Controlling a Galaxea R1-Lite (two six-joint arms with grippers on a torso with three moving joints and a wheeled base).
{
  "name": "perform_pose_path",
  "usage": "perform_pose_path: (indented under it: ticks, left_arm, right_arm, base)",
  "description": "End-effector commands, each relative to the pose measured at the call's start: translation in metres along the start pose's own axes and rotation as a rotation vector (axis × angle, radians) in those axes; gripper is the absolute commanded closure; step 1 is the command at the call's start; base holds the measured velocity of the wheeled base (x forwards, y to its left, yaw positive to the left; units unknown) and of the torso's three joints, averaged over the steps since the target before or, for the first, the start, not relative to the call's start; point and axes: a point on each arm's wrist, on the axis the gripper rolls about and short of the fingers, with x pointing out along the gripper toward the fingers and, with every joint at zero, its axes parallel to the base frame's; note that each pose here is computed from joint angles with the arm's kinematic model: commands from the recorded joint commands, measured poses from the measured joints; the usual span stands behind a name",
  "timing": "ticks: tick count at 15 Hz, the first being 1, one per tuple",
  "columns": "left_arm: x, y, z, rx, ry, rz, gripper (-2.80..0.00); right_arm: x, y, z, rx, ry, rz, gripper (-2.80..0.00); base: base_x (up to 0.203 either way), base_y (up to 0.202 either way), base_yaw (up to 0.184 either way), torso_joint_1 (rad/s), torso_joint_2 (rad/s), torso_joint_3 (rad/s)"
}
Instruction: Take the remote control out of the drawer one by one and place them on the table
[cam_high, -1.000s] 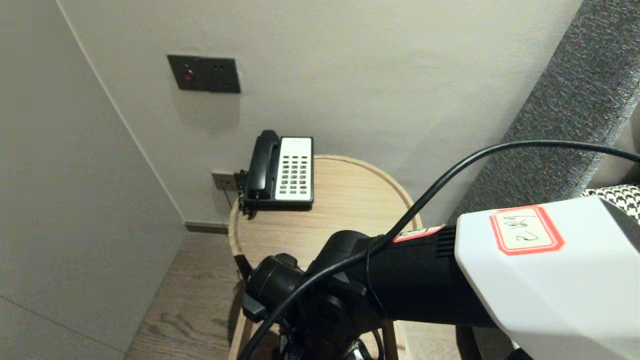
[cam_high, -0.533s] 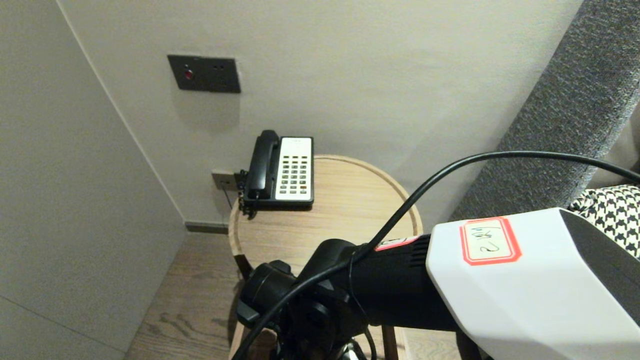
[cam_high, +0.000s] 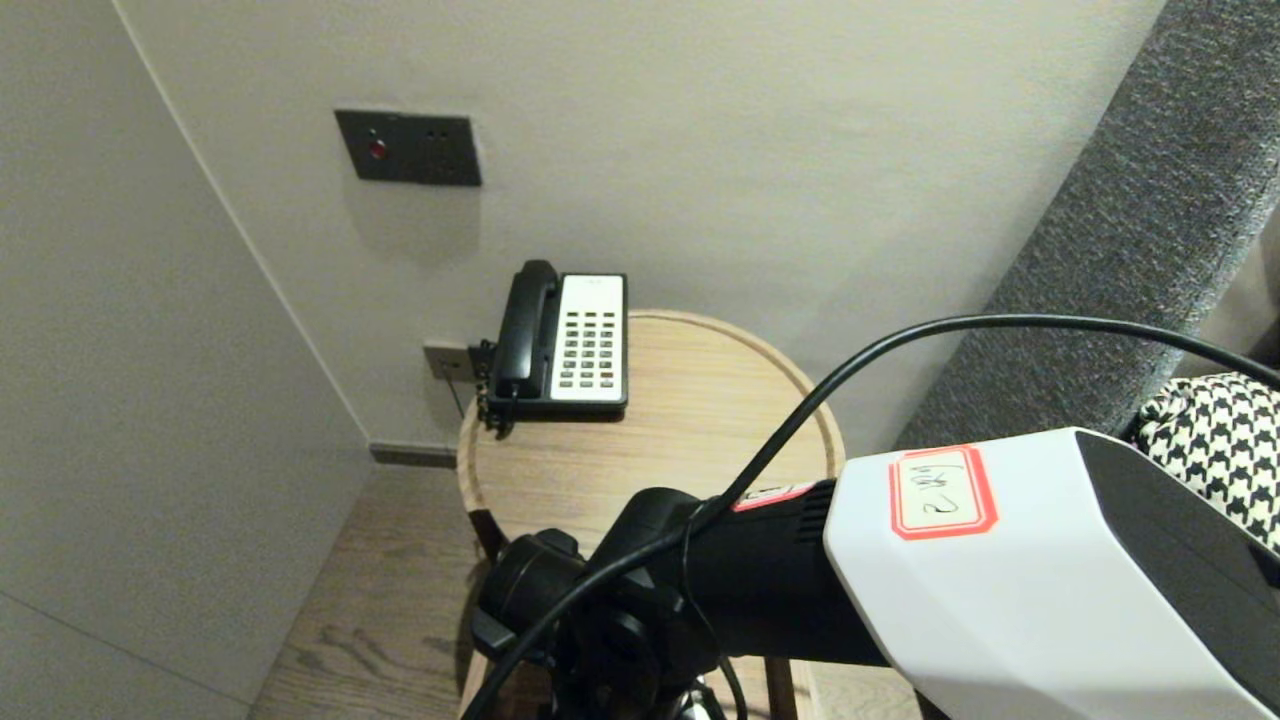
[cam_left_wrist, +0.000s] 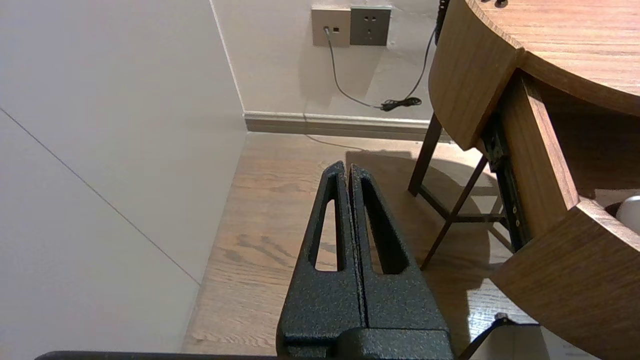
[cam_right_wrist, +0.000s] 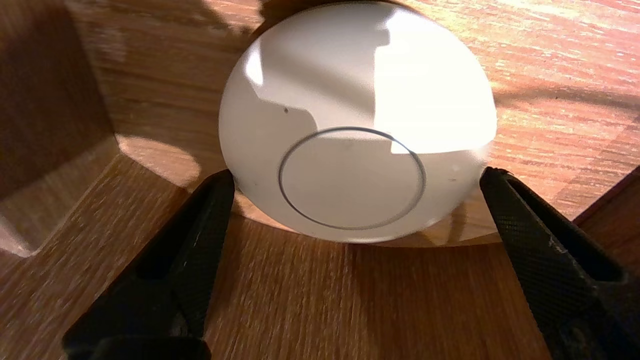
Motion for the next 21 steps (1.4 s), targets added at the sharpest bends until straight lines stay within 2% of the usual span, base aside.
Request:
perform_pose_path:
  ticks: [1,16,17,21]
  left_arm:
    - [0.0000,0.0000,0.0000,0.000,0.000,0.001,0.00]
    - [0.0000,0.0000,0.0000,0.000,0.000,0.000,0.00]
    - [0.0000,0.0000,0.0000,0.000,0.000,0.001,0.00]
    - [0.0000,0.0000,0.0000,0.000,0.000,0.001,0.00]
  right_arm:
    - [0.0045,0.0000,-0.0002,0.004,0.001,-0.017,-2.80]
    - [0.0071,0.0030,-0.0004,-0.004,-0.006,-0.023,-2.80]
    - [0.0064,0.0030,-0.0003,-0.004,-0.007,-0.021,0.00]
    - [0.0034,0.0024,-0.0004,-0.003,-0.010,-0.018,0.00]
  base:
    - [0.000,0.000,0.000,0.000,0.00,0.000]
    - [0.000,0.000,0.000,0.000,0.00,0.000]
    - [0.000,0.000,0.000,0.000,0.00,0.000]
    - [0.000,0.000,0.000,0.000,0.00,0.000]
